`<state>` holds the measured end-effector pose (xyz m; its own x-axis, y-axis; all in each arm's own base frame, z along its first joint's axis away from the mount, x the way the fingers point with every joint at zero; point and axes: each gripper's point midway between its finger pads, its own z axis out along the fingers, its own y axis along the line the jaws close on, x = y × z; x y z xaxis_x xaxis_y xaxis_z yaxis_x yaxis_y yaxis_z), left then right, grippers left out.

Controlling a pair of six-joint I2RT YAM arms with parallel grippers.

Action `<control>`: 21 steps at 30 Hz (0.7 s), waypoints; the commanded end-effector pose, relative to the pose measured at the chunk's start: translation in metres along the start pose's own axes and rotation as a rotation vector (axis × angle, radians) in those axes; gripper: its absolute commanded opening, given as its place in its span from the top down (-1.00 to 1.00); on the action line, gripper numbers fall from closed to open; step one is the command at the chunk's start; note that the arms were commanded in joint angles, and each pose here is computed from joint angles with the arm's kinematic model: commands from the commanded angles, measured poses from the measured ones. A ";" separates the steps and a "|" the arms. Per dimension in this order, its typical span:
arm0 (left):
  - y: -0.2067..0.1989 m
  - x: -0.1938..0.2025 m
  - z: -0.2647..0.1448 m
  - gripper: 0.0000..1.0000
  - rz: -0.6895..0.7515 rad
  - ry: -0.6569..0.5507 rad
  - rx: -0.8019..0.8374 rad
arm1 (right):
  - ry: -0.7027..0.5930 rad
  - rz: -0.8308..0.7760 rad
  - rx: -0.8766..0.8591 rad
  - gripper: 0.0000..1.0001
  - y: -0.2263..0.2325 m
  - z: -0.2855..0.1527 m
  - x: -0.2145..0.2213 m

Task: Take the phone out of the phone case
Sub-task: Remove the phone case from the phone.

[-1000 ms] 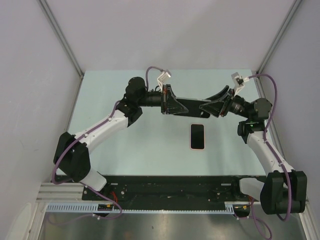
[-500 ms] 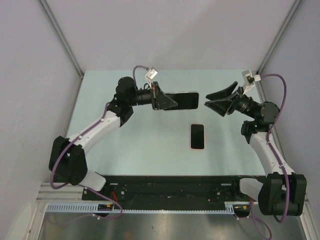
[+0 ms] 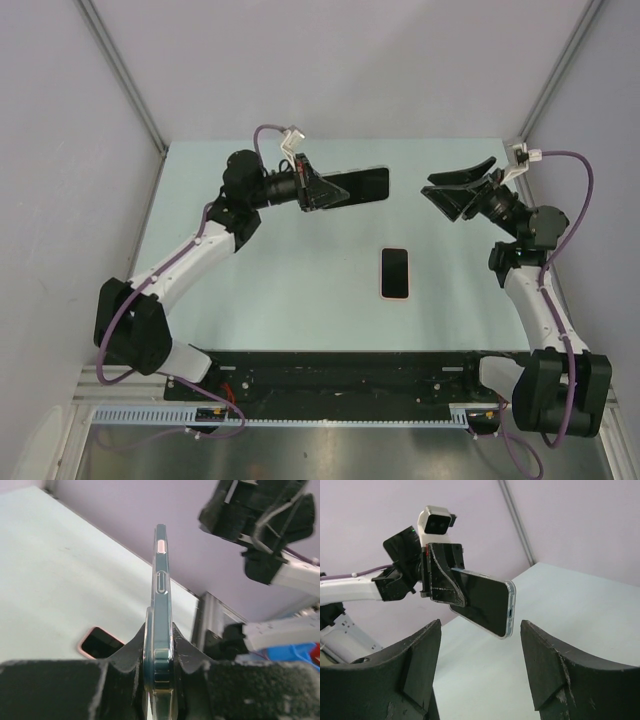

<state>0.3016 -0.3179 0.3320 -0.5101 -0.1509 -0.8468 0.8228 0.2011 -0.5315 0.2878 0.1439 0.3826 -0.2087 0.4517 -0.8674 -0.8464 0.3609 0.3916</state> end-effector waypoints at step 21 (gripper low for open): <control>0.008 0.023 -0.003 0.99 -0.100 -0.087 0.245 | -0.076 0.159 -0.026 -0.24 -0.063 0.017 0.013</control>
<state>0.3109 -0.3226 0.2647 -0.6183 -0.1379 -0.7738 0.7710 0.0851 -0.6312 0.3541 0.1342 0.3306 -0.3485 0.5439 -0.7634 -0.7473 0.3303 0.5765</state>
